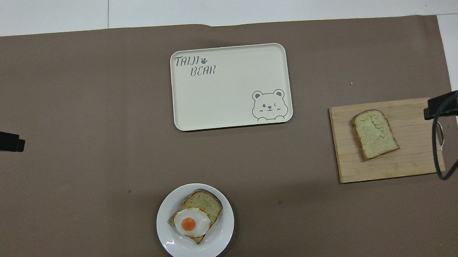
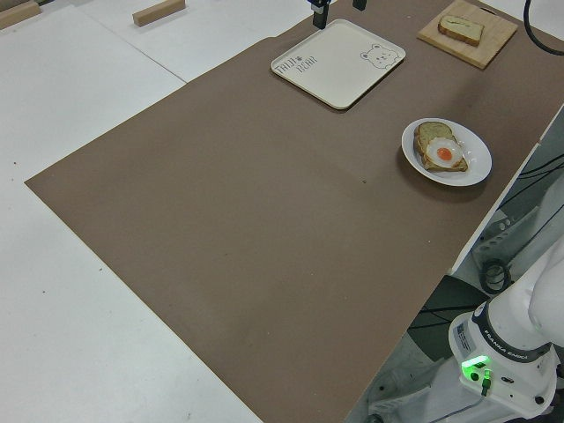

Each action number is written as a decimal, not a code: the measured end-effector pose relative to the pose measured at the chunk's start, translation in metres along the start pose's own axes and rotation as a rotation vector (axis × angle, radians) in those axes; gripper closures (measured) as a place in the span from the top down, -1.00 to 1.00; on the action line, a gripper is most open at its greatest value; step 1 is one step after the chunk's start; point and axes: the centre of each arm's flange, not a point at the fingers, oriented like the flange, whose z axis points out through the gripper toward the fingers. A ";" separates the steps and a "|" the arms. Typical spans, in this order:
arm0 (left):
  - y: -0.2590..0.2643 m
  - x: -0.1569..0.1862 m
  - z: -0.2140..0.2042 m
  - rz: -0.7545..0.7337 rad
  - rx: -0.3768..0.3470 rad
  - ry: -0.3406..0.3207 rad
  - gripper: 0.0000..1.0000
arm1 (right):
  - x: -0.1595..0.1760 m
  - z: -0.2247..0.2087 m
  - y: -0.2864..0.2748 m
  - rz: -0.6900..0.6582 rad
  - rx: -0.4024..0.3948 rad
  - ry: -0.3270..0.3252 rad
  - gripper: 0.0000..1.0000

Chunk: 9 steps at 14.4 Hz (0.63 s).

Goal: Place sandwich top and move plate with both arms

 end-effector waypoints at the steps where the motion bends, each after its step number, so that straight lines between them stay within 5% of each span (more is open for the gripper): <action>1: 0.000 0.000 0.000 0.000 0.000 0.000 1.00 | 0.000 0.000 0.000 0.001 0.000 -0.002 1.00; 9: 0.000 0.000 0.000 0.000 0.000 0.000 1.00 | -0.003 -0.001 0.001 0.001 -0.001 -0.006 1.00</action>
